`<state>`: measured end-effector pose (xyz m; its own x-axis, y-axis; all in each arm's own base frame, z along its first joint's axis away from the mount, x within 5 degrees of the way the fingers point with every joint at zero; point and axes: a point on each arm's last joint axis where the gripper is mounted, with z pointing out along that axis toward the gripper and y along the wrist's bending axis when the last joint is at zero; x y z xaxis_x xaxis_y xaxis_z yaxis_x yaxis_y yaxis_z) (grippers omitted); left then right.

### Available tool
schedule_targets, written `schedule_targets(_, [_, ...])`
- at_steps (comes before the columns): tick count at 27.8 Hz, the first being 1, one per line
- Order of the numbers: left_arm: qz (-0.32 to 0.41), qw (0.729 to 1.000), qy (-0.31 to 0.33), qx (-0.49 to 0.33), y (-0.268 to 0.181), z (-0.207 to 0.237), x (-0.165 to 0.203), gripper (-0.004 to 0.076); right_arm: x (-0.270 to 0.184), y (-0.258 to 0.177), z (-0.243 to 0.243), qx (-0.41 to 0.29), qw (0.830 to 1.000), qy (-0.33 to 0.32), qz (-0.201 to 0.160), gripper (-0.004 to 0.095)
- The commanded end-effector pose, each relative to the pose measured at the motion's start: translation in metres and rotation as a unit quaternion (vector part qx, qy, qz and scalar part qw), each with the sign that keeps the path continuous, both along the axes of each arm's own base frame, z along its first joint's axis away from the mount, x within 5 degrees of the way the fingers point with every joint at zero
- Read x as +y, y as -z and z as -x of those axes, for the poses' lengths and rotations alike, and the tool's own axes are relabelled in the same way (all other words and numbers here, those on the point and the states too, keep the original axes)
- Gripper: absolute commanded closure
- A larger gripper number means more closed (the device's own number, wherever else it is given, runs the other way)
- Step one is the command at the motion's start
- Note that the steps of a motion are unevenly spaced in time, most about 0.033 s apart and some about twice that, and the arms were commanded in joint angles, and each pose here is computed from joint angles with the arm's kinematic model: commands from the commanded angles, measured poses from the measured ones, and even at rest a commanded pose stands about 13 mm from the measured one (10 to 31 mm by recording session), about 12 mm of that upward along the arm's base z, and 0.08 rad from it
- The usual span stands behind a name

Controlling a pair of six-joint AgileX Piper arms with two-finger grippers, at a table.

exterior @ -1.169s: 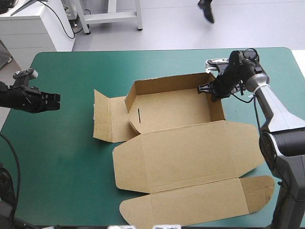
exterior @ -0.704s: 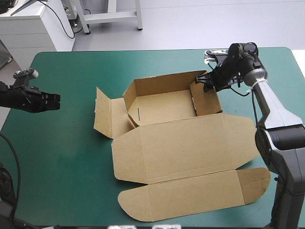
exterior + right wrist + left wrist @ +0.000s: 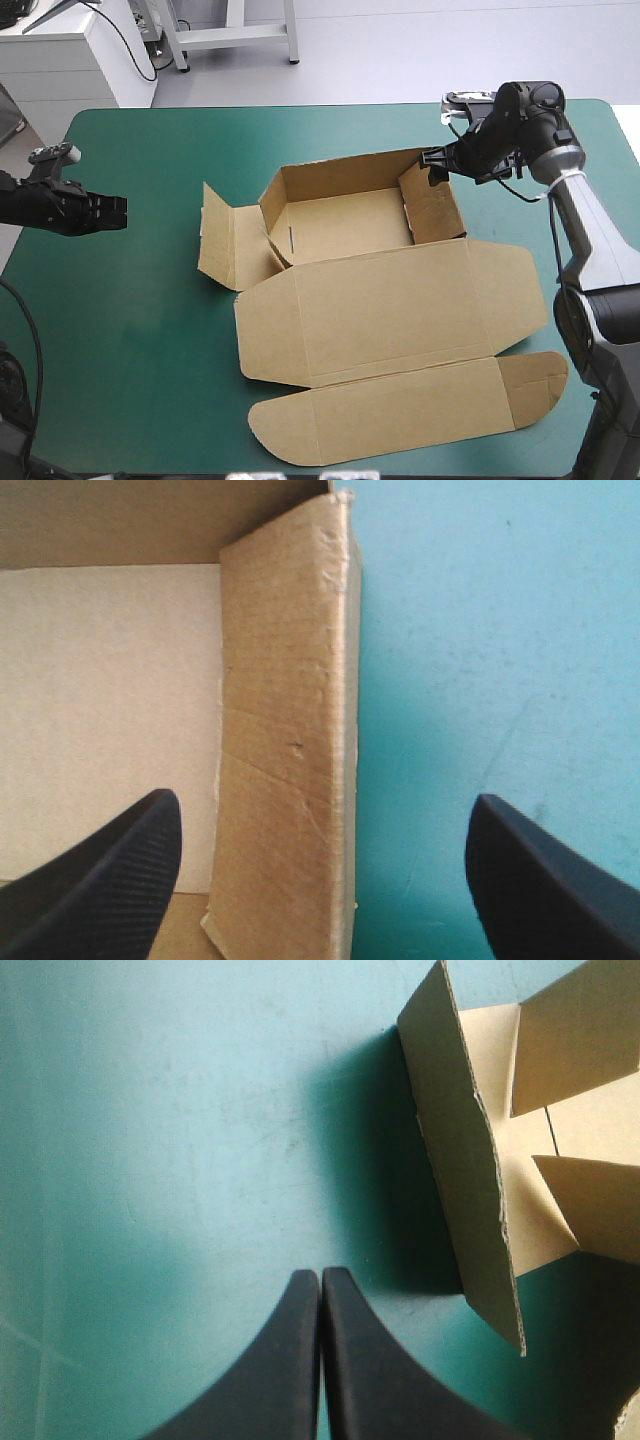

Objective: Fold the box

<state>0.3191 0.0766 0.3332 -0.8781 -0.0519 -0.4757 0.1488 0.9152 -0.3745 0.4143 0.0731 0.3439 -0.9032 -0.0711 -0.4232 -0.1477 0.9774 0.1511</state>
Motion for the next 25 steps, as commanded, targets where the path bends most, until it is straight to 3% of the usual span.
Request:
schedule_targets(1, [0.023, 0.999, 0.009, -0.034, -0.024, 0.009, -0.009, 0.0731, -0.002, -0.012, 0.004, -0.018, 1.000, -0.002, 0.005, 0.0182])
schedule_targets(3, [0.025, 0.999, 0.009, -0.036, -0.024, 0.008, -0.010, 0.0731, 0.001, 0.000, -0.003, -0.003, 1.000, -0.003, 0.004, 0.0196])
schedule_targets(10, [0.024, 0.999, 0.009, -0.036, -0.024, 0.008, -0.010, 0.0731, 0.023, 0.028, -0.012, 0.018, 0.997, -0.035, 0.060, 0.0237])
schedule_targets(18, [0.018, 0.999, 0.009, -0.033, -0.023, 0.009, -0.009, 0.0731, 0.029, 0.041, -0.016, 0.033, 0.997, -0.036, 0.062, 0.0240])
schedule_targets(21, [0.018, 0.999, 0.009, -0.033, -0.023, 0.009, -0.009, 0.0731, 0.029, 0.044, -0.017, 0.037, 0.997, -0.036, 0.061, 0.0295])
schedule_targets(25, [0.018, 0.999, 0.009, -0.033, -0.023, 0.009, -0.009, 0.0731, 0.029, 0.045, -0.017, 0.037, 0.997, -0.040, 0.062, 0.0496])
